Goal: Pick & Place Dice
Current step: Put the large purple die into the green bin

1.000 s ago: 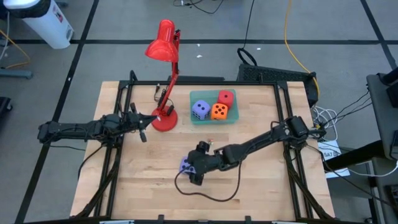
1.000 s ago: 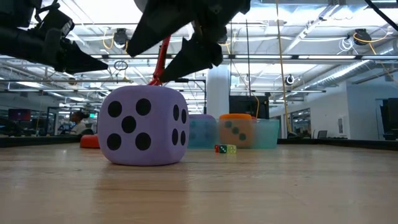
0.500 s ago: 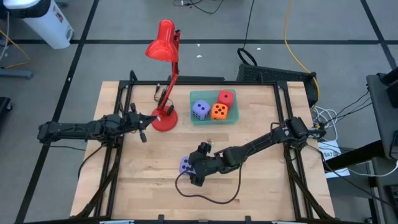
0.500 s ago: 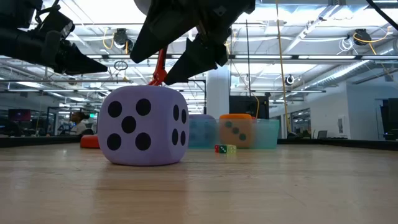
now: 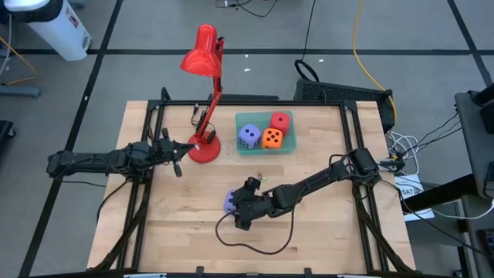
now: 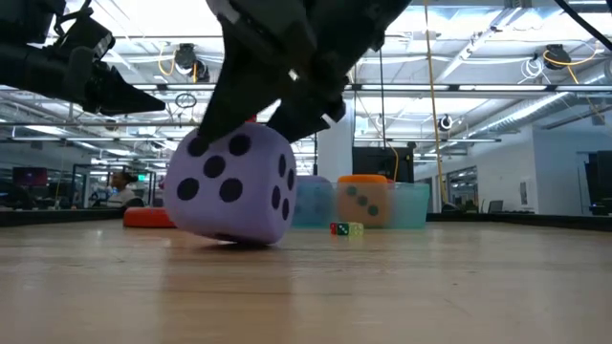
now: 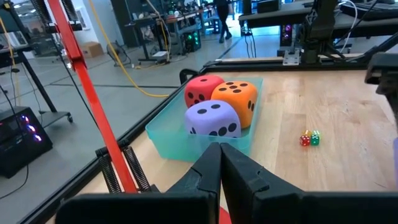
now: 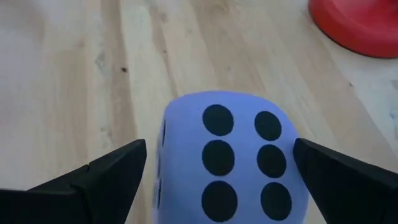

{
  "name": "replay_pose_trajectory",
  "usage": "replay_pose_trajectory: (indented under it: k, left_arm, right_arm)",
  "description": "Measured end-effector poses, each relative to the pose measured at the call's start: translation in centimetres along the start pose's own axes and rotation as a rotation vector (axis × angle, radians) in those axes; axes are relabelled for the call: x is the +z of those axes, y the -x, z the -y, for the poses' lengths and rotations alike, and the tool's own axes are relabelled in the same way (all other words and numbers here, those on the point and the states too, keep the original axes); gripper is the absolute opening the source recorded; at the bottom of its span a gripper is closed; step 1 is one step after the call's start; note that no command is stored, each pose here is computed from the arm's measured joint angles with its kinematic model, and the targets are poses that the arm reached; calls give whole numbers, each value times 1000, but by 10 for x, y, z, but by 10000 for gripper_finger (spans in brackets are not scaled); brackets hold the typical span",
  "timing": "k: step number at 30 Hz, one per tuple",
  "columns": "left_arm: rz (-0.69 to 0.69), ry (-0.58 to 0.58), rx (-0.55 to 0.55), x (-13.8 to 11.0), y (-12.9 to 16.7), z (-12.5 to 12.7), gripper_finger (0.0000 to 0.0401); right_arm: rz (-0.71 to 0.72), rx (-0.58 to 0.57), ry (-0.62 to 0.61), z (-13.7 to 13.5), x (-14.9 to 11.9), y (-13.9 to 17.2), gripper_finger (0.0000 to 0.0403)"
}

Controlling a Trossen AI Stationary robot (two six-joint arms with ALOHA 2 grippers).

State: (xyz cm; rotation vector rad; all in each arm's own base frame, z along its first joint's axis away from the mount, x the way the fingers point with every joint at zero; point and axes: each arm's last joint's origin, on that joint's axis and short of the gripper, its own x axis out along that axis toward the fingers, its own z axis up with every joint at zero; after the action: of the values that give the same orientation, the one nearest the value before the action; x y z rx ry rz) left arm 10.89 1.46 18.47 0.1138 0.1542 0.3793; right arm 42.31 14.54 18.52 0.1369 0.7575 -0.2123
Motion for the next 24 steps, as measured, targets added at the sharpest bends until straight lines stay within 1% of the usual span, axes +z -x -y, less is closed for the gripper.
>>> replay_pose_trajectory:
  k: [4, 9, 12, 14, 17, 19, 21, 23, 24]
  left_arm:
    - [0, 3, 0, 0, 0, 0, 21]
    - [0, 3, 0, 0, 0, 0, 21]
    - [-2, 4, 0, 0, 0, 0, 21]
    - [-3, 6, 0, 0, 0, 0, 21]
    - [-12, 3, -1, -1, 0, 0, 21]
    - [-22, -1, -2, -2, 0, 0, 21]
    - [-28, -3, -3, -3, 0, 0, 21]
    - [-33, -5, -3, -3, 0, 0, 21]
    - [-38, -7, -4, -4, 0, 0, 21]
  right_arm:
    - [23, 39, 24, -3, 2, 0, 398]
    - [87, 94, 66, -15, 5, 3, 398]
    - [74, 84, 79, -18, 10, 9, 398]
    - [70, 55, 89, -18, 14, 11, 398]
    - [46, 34, 145, -16, 16, 14, 398]
    - [30, 27, 205, -16, 19, 16, 398]
    - [14, 19, 219, -15, 24, 20, 398]
    - [-21, 67, 262, -14, 30, 23, 398]
    - [-39, 91, 314, -14, 31, 24, 398]
